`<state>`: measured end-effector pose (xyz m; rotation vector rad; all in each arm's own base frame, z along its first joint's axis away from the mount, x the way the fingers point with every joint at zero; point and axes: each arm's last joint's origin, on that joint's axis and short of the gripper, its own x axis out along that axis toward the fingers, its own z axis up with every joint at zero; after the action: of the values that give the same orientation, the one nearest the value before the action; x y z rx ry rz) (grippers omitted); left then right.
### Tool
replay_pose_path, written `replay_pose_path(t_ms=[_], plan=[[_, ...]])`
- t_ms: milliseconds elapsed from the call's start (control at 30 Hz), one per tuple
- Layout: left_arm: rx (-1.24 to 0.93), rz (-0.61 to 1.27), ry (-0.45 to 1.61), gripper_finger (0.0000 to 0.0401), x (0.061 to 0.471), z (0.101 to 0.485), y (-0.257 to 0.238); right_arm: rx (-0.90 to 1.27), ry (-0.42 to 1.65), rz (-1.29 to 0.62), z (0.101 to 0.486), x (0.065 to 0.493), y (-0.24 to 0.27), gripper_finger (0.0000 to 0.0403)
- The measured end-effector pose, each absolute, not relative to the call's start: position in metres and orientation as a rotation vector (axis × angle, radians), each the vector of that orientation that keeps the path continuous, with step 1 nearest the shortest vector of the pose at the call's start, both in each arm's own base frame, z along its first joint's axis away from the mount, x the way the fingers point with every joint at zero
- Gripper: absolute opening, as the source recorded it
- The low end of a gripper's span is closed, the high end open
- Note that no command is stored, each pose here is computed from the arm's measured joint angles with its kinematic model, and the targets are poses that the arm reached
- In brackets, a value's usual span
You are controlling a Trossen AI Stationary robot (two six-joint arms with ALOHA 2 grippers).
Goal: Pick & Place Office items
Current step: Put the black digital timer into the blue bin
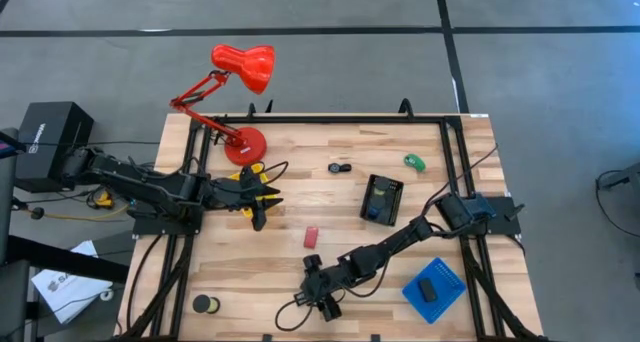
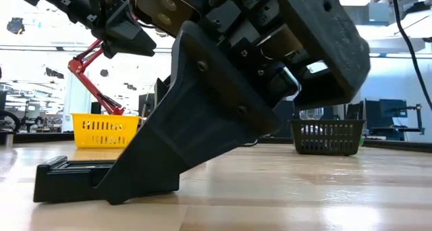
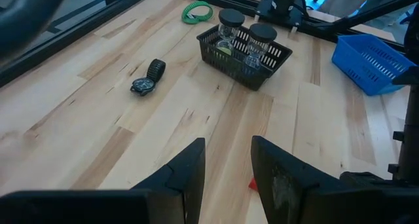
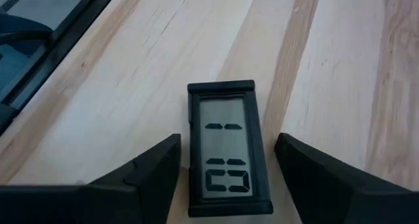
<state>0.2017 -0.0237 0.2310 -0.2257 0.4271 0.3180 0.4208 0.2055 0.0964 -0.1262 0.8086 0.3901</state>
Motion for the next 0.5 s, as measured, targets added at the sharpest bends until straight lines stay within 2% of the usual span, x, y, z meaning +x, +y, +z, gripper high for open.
replay_pose_path(t_ms=[267,500], plan=[[-0.227,0.318,0.425,0.0117,0.202,0.231,-0.024,-0.134,0.848,0.387,0.097,0.416,0.207,0.0143],[-0.227,0.318,0.425,0.0117,0.202,0.231,-0.024,-0.167,0.93,0.389,0.122,0.397,0.212,0.0139]])
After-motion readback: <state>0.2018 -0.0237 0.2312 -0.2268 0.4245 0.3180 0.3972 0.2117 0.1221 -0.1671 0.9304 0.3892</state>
